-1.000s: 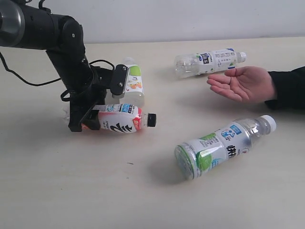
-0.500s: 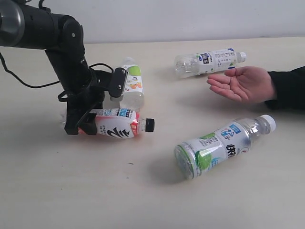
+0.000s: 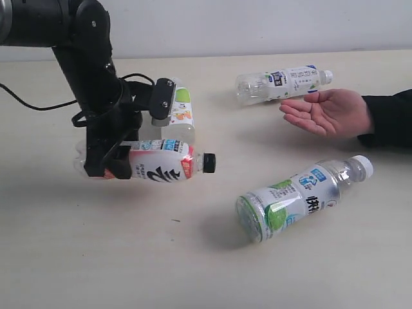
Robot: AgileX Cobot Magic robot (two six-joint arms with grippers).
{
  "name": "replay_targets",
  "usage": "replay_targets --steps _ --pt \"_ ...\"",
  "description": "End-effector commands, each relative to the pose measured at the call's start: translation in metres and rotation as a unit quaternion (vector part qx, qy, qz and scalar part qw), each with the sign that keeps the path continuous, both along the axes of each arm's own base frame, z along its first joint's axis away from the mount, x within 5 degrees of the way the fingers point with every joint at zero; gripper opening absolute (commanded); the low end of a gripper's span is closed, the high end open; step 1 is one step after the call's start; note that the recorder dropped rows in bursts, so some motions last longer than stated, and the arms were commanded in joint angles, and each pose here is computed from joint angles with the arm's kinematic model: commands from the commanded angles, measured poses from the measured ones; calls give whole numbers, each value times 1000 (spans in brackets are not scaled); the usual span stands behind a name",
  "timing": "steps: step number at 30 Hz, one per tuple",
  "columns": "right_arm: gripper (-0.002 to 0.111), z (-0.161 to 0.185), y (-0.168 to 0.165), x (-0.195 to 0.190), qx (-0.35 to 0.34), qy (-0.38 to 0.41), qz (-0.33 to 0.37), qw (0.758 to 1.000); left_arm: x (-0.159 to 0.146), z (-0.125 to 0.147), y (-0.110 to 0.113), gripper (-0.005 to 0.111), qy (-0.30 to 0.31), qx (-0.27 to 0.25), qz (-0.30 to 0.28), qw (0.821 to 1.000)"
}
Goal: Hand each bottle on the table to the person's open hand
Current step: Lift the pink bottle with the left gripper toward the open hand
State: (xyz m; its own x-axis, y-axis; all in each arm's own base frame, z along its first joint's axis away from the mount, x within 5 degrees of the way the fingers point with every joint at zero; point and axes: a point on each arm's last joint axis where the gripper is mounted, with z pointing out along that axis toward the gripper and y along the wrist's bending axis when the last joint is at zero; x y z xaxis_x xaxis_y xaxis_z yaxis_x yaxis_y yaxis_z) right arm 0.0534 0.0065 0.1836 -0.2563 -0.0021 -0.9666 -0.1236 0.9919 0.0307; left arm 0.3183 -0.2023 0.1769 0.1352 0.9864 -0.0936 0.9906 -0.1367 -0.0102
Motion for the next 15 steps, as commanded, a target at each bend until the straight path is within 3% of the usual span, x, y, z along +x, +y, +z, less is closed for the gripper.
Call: replay_targets --steps 1,4,8,15 --pt "1 -1 0 0 -1 -3 -3 1000 -14 31 -28 0 -12 2 60 998" --pt "1 -1 0 0 -1 -3 -3 1000 -21 52 -52 0 -40 4 89 995" --pt "1 -1 0 0 -1 -3 -3 1000 -30 81 -89 0 -69 -47 170 982" --pt "1 -1 0 0 -1 -3 -3 1000 -29 105 -141 0 -48 -131 355 924"
